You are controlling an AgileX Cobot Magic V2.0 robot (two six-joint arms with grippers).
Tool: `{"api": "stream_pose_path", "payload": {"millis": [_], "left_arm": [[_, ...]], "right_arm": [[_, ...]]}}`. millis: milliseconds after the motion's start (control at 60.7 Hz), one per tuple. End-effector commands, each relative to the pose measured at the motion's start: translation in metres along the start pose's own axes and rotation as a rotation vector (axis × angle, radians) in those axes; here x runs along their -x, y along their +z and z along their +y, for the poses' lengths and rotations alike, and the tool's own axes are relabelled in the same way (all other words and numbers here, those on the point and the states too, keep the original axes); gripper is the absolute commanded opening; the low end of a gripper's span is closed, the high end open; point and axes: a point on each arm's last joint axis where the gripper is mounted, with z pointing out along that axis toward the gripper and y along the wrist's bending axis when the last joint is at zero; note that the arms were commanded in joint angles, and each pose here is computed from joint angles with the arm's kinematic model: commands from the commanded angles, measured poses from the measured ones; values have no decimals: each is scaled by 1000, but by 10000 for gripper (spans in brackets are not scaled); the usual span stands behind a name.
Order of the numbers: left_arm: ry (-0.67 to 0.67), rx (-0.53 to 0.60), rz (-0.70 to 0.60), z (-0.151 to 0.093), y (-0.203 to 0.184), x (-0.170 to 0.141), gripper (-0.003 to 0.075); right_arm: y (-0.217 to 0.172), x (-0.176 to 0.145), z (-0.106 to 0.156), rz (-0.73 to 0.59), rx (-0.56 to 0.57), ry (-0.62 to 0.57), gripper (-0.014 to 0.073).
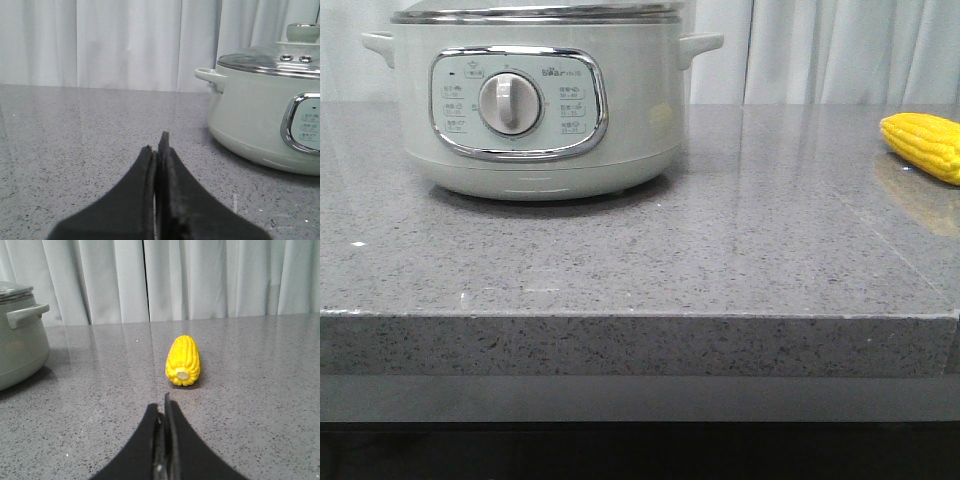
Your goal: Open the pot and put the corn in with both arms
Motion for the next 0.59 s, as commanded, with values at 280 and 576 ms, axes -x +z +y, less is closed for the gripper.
{"api": "stream_pose_path", "payload": {"millis": [280,576], "left_arm": [[-14,4,-93,0,-2,7,-20],[-14,5,-112,1,-2,9,-20]], "right_arm": [[-2,10,0,-113,2,-21,-65],[-2,10,0,-113,2,-21,-65]]}}
